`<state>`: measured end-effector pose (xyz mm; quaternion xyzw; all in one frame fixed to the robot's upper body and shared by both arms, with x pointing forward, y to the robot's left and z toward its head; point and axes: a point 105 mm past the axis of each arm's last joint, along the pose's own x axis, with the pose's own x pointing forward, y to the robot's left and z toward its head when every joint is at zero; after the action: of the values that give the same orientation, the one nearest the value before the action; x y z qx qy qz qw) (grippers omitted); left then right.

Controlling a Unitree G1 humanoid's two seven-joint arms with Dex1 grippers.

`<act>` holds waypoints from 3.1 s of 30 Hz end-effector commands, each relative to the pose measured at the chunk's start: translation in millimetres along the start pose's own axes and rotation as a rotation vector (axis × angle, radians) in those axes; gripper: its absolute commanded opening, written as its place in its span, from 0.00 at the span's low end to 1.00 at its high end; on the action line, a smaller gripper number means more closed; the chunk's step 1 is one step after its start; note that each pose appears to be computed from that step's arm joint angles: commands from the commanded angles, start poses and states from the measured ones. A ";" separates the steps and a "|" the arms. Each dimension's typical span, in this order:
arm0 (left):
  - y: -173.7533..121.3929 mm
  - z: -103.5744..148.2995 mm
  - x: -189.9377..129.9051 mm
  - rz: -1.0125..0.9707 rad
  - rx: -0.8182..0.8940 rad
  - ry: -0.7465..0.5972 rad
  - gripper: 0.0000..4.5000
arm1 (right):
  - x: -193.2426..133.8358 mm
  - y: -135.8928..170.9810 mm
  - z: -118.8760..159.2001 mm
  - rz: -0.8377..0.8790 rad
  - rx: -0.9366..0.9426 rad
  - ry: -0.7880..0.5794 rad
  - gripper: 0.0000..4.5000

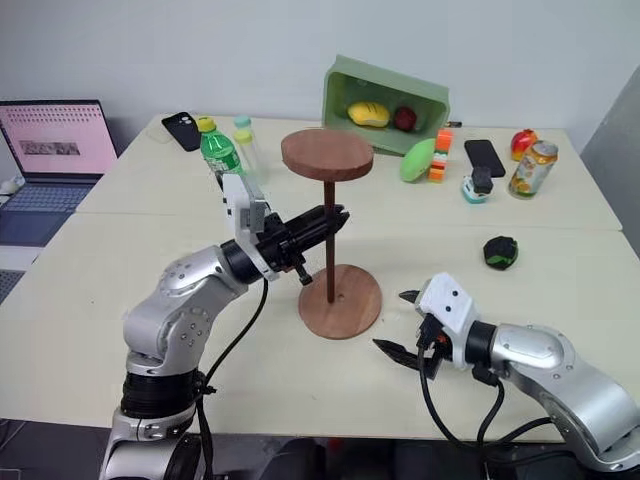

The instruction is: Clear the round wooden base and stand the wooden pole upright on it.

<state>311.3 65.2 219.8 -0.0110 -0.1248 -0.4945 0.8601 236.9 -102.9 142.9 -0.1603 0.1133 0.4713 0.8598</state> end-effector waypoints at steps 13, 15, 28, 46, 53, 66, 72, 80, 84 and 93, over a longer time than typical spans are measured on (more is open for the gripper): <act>0.6 -3.0 7.2 0.042 0.030 -0.071 0.06 | -2.9 4.8 20.8 0.041 -0.025 -0.067 1.00; -0.8 -4.8 7.7 0.037 0.034 -0.070 0.06 | -3.6 5.8 20.3 0.045 -0.024 -0.067 1.00; -0.3 -21.4 7.5 0.032 0.035 -0.048 0.06 | -6.2 6.9 16.7 0.039 -0.028 -0.050 1.00; 3.9 -51.7 -16.0 0.097 0.025 0.032 0.06 | -4.9 6.7 16.3 0.041 -0.038 -0.050 1.00; 4.4 -66.7 -26.0 0.103 0.035 0.090 0.06 | -4.7 7.1 15.6 0.038 -0.038 -0.050 1.00; 13.3 -91.3 -38.5 0.157 0.028 0.183 0.06 | -3.2 9.0 13.7 0.032 -0.030 -0.051 1.00; 12.5 -85.9 -38.8 0.160 0.080 0.168 0.06 | -2.0 8.1 15.2 0.026 -0.034 -0.057 1.00; 9.3 -87.7 -37.1 0.114 0.117 0.199 0.35 | -1.7 7.1 14.8 0.020 -0.037 -0.057 1.00; 1.9 -85.8 -33.4 0.054 0.131 0.200 0.53 | -1.5 7.7 14.3 0.018 -0.035 -0.057 1.00; 4.7 -78.0 -39.5 -0.005 0.185 0.256 0.53 | -1.0 7.8 14.0 0.012 -0.036 -0.055 1.00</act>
<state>313.2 88.9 118.2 0.1099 -0.0345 -0.4744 0.8727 234.1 -99.0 144.1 -0.1511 0.1097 0.4778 0.8584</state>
